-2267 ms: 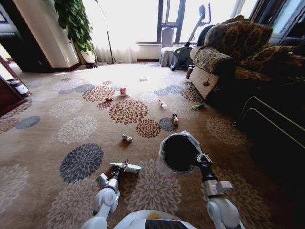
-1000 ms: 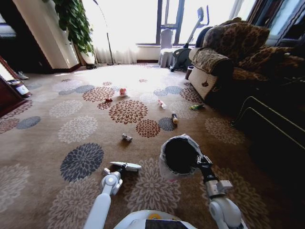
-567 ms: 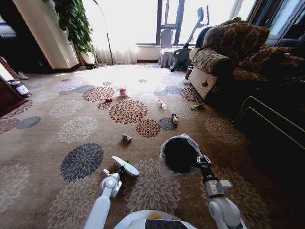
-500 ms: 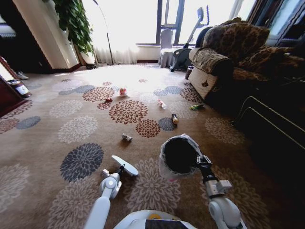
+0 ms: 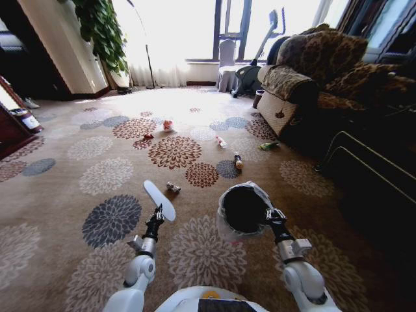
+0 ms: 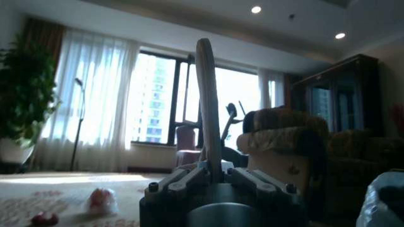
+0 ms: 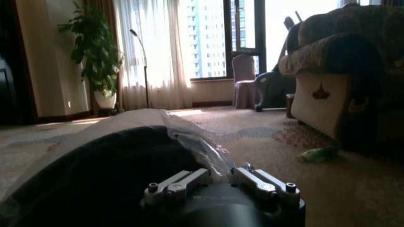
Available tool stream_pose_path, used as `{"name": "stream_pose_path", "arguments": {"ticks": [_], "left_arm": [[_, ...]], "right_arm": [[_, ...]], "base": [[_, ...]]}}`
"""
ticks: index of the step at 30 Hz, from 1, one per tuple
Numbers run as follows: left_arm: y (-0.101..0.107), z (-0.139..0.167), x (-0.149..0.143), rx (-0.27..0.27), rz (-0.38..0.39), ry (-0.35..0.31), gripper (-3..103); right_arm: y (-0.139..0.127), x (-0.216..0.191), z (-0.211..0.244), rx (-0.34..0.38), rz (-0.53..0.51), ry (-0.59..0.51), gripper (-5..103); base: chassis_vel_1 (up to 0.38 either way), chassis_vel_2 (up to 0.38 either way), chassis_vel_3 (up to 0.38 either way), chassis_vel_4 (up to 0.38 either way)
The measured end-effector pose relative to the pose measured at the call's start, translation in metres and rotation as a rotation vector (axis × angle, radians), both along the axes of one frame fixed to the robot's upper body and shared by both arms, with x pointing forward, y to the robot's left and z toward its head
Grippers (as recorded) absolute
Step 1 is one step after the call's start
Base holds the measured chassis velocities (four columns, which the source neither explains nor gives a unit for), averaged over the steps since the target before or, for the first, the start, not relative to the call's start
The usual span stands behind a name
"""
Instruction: Pick up the trash from the ground and place it into the trash bin.
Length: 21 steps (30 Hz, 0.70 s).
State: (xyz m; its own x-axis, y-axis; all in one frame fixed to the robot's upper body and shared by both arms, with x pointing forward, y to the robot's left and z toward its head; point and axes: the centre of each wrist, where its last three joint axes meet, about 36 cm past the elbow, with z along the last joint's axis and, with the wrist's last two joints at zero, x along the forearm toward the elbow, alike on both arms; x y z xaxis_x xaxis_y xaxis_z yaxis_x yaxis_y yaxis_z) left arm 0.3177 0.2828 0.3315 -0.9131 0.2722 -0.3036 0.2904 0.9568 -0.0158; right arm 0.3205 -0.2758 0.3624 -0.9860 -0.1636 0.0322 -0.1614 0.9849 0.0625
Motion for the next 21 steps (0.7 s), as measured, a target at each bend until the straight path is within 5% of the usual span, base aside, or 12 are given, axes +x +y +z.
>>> {"name": "stream_pose_path", "arguments": {"ticks": [2,3,5,10,21], "left_arm": [[0.0,0.033,0.001,0.08,-0.154,-0.117,6],[0.0,0.033,0.001,0.08,-0.154,-0.117,6],[0.003,0.066,-0.002,0.154,-0.297,-0.182,6],[0.001,0.106,-0.003,0.181,-0.474,-0.183,6],[-0.013,0.086,0.014,0.178,-0.571,-0.107,6]], "right_arm": [[0.007,0.008,-0.006,-0.007,0.037,0.026,0],[0.007,0.008,-0.006,-0.007,0.037,0.026,0],[0.021,0.019,-0.012,-0.013,0.091,0.048,0],[0.045,0.029,-0.013,-0.013,0.168,0.059,0],[0.064,0.029,-0.002,-0.014,0.236,0.047,0]], "base": [[0.0,0.0,0.0,0.0],[0.0,0.0,0.0,0.0],[0.0,0.0,0.0,0.0],[0.0,0.0,0.0,0.0],[0.0,0.0,0.0,0.0]]}}
